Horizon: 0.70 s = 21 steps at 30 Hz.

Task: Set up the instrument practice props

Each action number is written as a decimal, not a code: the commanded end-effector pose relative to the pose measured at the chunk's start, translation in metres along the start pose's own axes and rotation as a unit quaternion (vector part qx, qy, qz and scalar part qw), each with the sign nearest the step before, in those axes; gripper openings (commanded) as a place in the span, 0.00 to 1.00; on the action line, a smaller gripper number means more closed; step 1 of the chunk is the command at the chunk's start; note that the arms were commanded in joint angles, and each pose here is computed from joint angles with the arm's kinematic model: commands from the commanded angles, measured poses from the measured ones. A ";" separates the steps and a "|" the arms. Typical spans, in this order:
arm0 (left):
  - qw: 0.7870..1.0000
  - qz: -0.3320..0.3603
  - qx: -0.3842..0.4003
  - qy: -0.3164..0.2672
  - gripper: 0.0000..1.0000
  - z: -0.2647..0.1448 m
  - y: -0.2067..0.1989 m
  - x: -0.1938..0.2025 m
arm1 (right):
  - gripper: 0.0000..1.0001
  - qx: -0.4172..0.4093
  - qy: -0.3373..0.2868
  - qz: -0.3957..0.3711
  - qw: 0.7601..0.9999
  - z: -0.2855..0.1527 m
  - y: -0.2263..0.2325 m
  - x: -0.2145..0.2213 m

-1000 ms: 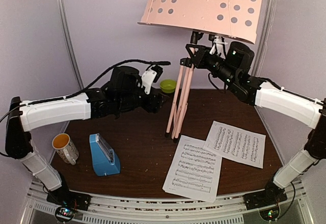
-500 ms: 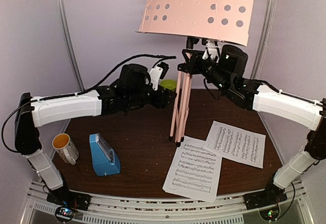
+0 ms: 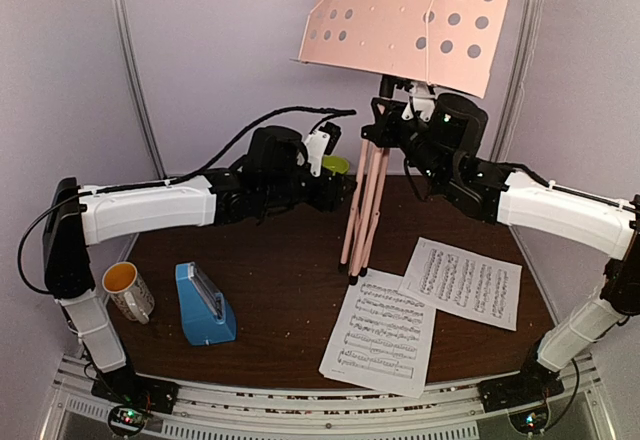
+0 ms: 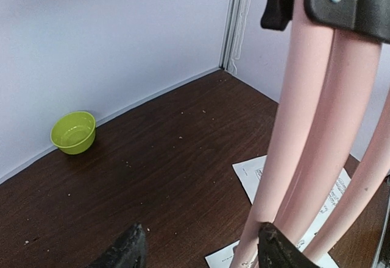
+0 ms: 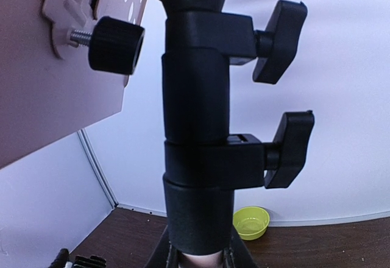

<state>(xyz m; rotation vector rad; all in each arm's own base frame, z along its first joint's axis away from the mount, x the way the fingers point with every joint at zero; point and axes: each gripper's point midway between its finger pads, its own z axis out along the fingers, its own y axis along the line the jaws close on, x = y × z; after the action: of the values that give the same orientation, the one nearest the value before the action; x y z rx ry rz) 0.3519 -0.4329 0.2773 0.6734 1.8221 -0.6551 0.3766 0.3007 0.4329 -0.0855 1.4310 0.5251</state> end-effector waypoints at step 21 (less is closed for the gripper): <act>0.999 0.011 -0.039 -0.030 0.58 0.023 0.011 -0.026 | 0.00 0.022 -0.214 0.162 0.963 -0.061 0.000 -0.144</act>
<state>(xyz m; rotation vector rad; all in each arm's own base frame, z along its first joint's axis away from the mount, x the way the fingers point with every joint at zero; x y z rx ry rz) 0.3641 -0.4471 0.2817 0.6706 1.8149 -0.6011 0.3702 0.2806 0.4470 0.0781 1.3767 0.4186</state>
